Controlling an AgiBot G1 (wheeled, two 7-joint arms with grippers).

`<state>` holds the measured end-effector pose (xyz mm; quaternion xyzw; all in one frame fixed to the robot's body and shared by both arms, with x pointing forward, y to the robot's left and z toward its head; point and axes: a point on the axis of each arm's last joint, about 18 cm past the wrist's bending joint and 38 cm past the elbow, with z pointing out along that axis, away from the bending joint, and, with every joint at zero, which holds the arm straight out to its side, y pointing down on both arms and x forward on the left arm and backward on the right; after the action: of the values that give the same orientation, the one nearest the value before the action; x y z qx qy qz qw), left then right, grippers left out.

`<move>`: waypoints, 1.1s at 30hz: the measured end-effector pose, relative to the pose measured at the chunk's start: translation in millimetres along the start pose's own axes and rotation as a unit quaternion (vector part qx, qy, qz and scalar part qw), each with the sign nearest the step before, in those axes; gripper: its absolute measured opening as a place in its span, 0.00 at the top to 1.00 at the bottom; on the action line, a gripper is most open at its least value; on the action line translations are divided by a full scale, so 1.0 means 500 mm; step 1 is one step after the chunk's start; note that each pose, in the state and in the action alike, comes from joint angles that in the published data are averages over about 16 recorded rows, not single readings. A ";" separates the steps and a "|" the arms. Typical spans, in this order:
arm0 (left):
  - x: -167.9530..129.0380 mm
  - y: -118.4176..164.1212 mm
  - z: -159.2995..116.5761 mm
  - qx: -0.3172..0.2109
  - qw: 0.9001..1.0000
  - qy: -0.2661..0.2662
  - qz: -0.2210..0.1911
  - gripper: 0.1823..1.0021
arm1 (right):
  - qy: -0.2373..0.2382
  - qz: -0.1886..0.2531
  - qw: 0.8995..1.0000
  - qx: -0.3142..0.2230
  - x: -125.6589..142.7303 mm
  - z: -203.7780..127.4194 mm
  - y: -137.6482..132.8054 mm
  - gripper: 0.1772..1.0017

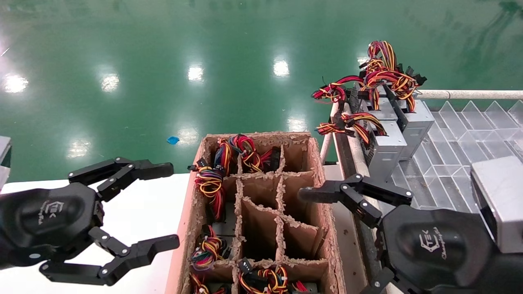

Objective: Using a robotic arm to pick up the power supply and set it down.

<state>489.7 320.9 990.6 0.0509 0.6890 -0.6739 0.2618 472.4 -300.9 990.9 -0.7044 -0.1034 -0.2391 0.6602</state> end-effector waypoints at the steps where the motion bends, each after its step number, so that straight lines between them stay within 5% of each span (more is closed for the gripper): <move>1: 0.000 0.000 0.000 0.000 1.000 0.000 0.000 0.11 | -0.002 0.001 1.000 0.001 -0.003 0.001 0.000 0.00; 15: 0.000 0.000 0.000 0.000 1.000 0.000 0.000 0.00 | 0.000 0.000 1.000 0.000 0.000 0.000 0.000 0.00; 33: 0.000 0.000 0.000 0.000 1.000 0.000 0.000 0.00 | 0.004 -0.002 1.000 -0.002 0.005 -0.001 0.001 0.00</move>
<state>489.7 320.9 990.6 0.0508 0.6890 -0.6739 0.2619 474.8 -302.1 991.9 -0.7046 -0.1017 -0.2432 0.6588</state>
